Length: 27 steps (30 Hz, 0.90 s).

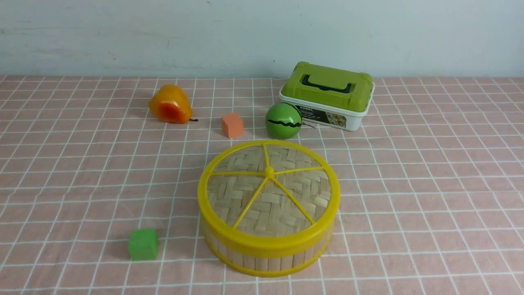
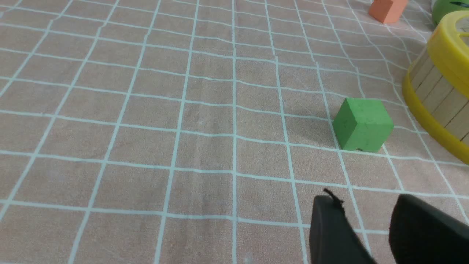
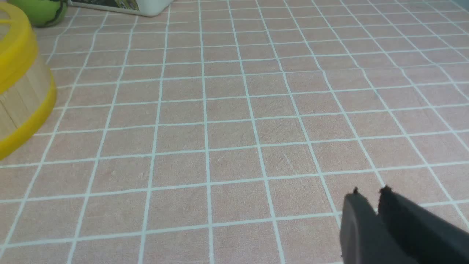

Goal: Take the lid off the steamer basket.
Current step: Use the right arm to lift the lid of the steamer

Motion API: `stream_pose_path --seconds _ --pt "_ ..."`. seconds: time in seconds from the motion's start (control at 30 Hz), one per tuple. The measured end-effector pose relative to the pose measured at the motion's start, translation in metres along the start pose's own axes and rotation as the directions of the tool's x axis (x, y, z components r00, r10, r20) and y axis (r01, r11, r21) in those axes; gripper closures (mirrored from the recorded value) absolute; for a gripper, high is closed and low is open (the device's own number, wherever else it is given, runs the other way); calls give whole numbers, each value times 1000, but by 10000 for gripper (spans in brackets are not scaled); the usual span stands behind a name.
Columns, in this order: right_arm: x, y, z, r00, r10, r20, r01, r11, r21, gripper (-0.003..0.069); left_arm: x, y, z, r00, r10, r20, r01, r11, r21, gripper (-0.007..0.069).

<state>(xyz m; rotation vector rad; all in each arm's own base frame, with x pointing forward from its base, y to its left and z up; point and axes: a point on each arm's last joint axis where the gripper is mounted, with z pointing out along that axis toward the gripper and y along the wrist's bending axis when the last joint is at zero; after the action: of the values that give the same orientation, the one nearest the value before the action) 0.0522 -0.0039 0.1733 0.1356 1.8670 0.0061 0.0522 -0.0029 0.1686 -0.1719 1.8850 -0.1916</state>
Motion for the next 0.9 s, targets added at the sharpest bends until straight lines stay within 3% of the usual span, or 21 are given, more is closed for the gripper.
stream_pose_path --seconds 0.9 --pt "0 0 0 1000 0 0 0 1000 0 563 0 0 0 1000 0 0 0 1000 0 386"
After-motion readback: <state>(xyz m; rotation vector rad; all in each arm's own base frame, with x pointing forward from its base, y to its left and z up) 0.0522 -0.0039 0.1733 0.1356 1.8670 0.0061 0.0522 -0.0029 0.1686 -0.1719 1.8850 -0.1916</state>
